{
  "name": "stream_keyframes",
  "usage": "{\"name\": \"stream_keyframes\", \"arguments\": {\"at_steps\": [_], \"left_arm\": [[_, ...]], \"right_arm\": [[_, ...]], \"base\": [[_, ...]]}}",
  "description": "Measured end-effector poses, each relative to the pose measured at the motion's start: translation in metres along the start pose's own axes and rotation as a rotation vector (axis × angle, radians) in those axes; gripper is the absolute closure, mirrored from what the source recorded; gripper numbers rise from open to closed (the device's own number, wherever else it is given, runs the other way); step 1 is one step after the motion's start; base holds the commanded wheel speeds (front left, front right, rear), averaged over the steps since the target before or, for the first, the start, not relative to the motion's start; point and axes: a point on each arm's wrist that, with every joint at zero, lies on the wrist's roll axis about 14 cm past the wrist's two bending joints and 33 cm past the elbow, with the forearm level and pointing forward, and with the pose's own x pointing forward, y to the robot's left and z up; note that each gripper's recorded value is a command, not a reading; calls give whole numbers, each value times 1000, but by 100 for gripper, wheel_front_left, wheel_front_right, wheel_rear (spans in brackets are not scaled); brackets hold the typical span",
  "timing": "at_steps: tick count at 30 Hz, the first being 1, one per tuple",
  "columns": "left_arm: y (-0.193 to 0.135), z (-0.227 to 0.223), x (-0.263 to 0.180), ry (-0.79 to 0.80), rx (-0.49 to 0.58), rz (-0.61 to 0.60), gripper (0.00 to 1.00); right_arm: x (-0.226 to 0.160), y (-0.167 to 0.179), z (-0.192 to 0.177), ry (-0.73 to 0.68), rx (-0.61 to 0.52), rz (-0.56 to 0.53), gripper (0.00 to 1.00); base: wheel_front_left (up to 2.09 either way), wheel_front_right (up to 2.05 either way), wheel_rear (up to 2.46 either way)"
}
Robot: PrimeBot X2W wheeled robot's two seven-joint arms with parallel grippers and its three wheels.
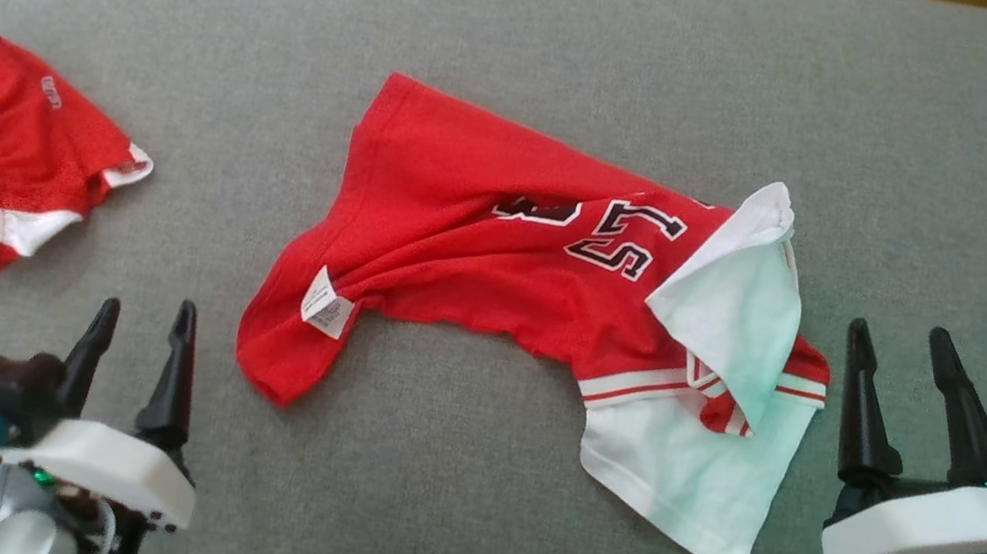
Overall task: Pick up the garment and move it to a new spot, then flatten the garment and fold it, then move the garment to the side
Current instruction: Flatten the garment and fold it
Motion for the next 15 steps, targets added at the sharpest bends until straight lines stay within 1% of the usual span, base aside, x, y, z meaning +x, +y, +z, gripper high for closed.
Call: {"name": "stream_keyframes", "arguments": {"at_steps": [8,15], "left_arm": [[-17,41,-14,-130,24,-18,0],[-24,49,-20,-134,50,-34,0]], "right_arm": [[-9,5,13,-33,-31,9,0],[-21,3,3,-2,-29,-2,0]], "base": [[0,0,0],[0,0,0]]}}
